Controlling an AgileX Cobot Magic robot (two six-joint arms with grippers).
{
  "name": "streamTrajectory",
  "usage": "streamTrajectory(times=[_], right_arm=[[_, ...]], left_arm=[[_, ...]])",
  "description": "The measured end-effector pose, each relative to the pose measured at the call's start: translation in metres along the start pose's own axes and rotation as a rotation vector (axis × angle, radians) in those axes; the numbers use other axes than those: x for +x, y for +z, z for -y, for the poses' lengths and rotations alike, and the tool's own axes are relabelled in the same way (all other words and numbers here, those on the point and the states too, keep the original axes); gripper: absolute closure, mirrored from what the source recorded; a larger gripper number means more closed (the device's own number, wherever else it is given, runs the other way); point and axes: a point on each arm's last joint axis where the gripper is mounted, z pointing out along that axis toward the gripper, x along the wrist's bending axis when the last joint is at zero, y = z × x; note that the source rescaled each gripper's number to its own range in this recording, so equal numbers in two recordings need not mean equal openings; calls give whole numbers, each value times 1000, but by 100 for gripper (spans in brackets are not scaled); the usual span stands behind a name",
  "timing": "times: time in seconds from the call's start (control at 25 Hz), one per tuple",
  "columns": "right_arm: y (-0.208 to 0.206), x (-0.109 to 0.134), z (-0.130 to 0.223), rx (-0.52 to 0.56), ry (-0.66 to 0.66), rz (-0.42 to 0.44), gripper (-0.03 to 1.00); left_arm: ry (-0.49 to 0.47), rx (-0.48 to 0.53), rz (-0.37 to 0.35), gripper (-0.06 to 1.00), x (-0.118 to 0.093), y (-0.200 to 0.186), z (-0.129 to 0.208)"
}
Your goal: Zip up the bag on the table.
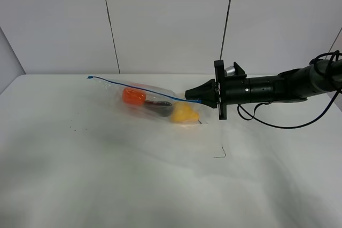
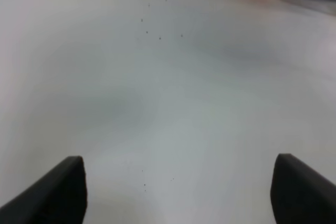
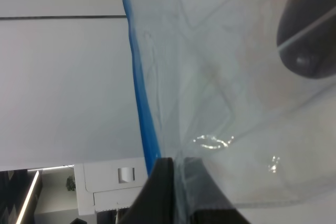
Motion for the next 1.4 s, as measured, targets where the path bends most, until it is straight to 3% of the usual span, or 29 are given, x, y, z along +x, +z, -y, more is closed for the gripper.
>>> streamTrajectory(times=[0.24,0.32,0.36,0.4,0.48,0.56,0.6,0.76,0.88,1.0,1.16,1.28,1.4], right_arm=[[0,0,0,4,-2,3,97],[0,-1,1,14,-7,12,90],[0,-2,2,22,-6,19,82],[0,-2,3,33,0,27,66],[0,-3,4,54,13,46,27],[0,0,1,88,-6,81,8],[-1,2,-1,108,-24,104,4],[-5,22,-19,186,-121,252,-2],[-16,36,-35,230,-207,472,-3],[-33,51,-53,209,-279,711,-3],[-54,69,-72,131,-360,960,-3],[-63,75,-78,103,-398,1050,-3],[-68,74,-80,100,-401,1085,-3]], left_arm=[[0,-5,0,9,0,-1,0],[0,-5,0,9,0,-1,0],[0,-5,0,9,0,-1,0],[0,-5,0,9,0,-1,0],[0,-5,0,9,0,-1,0],[0,-5,0,9,0,-1,0],[0,-5,0,9,0,-1,0],[0,-5,0,9,0,-1,0],[0,-5,0,9,0,-1,0],[0,-5,0,9,0,-1,0],[0,-5,0,9,0,-1,0],[0,-5,0,9,0,-1,0],[0,-5,0,9,0,-1,0]])
